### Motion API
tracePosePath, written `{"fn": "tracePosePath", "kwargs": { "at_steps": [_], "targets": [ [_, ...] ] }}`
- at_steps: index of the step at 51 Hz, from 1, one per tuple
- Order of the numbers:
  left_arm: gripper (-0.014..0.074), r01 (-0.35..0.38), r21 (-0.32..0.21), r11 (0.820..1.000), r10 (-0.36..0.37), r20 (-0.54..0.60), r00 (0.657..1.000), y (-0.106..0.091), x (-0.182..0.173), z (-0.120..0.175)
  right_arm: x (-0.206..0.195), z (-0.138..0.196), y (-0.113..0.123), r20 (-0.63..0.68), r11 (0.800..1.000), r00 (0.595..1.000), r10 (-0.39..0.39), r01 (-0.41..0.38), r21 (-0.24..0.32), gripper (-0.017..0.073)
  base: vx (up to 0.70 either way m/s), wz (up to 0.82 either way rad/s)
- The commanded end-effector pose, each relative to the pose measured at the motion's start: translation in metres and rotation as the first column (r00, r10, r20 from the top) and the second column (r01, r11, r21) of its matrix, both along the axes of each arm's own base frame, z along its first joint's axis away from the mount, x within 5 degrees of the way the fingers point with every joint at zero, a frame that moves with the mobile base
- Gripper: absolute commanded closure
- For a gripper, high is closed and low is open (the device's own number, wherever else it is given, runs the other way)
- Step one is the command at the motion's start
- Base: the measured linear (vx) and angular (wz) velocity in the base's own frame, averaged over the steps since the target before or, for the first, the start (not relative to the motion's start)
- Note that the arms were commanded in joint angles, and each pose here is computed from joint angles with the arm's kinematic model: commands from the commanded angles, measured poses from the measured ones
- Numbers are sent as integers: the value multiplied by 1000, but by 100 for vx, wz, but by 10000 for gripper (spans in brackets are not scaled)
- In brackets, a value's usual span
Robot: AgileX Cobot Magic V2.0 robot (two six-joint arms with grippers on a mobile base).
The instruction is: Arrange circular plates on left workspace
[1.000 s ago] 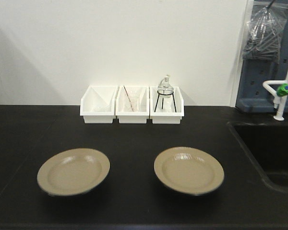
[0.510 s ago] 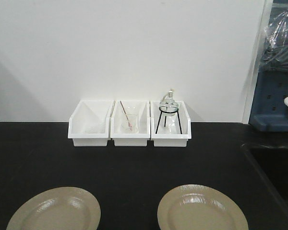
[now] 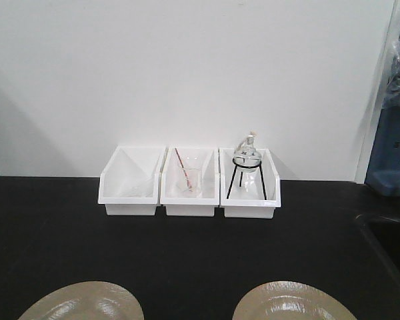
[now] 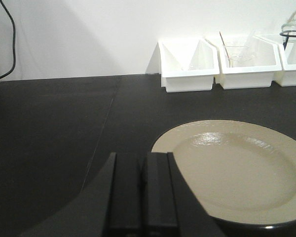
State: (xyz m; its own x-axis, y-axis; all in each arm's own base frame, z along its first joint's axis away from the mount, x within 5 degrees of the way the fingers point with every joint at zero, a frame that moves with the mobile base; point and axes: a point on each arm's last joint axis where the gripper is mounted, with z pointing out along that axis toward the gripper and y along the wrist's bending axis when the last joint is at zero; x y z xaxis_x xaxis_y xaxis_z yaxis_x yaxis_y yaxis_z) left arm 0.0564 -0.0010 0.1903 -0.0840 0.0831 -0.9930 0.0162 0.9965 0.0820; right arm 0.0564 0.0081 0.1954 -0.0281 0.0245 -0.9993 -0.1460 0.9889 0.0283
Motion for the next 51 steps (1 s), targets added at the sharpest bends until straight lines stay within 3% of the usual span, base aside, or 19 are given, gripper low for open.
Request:
{"fn": "tracePosePath", "kwargs": {
  "at_steps": [1,29,36,38,41,43,45,46,48,51],
  "targets": [
    [594,-8,-10,1000,8,75,997,1,1,2,0,1,0,70,1000,998,2,-2,4,563,3,1],
    [594,-8,-10,1000,9,76,997,1,1,2,-1,5,0,108,1000,994,4,-5,9,563,0,0],
    [594,-16,-19,1000,20,192,981,2,0,13,-2,16,1,223,999,975,8,-18,42,563,0,0],
    [594,-15,-48,999,26,243,970,2,-1,19,-3,19,1,247,998,969,9,-23,54,563,0,0],
    [594,3,-168,986,50,314,948,3,-3,29,-4,26,0,258,993,966,4,-33,109,563,0,0],
    [594,37,-308,951,74,340,937,4,-5,38,-5,33,0,249,985,969,0,-42,166,563,0,0],
    [594,74,-435,897,83,330,940,4,-6,47,-5,41,0,224,974,975,-3,-49,222,563,0,0],
    [594,86,-475,876,83,322,943,4,-7,49,-5,44,0,205,970,979,-2,-48,239,563,0,0],
    [594,96,-503,859,73,306,949,3,-8,56,-5,51,0,168,960,986,-1,-46,275,563,0,0],
    [594,91,-501,860,50,260,964,1,-9,65,-3,62,0,106,947,994,4,-38,320,563,0,0]
  ]
}}
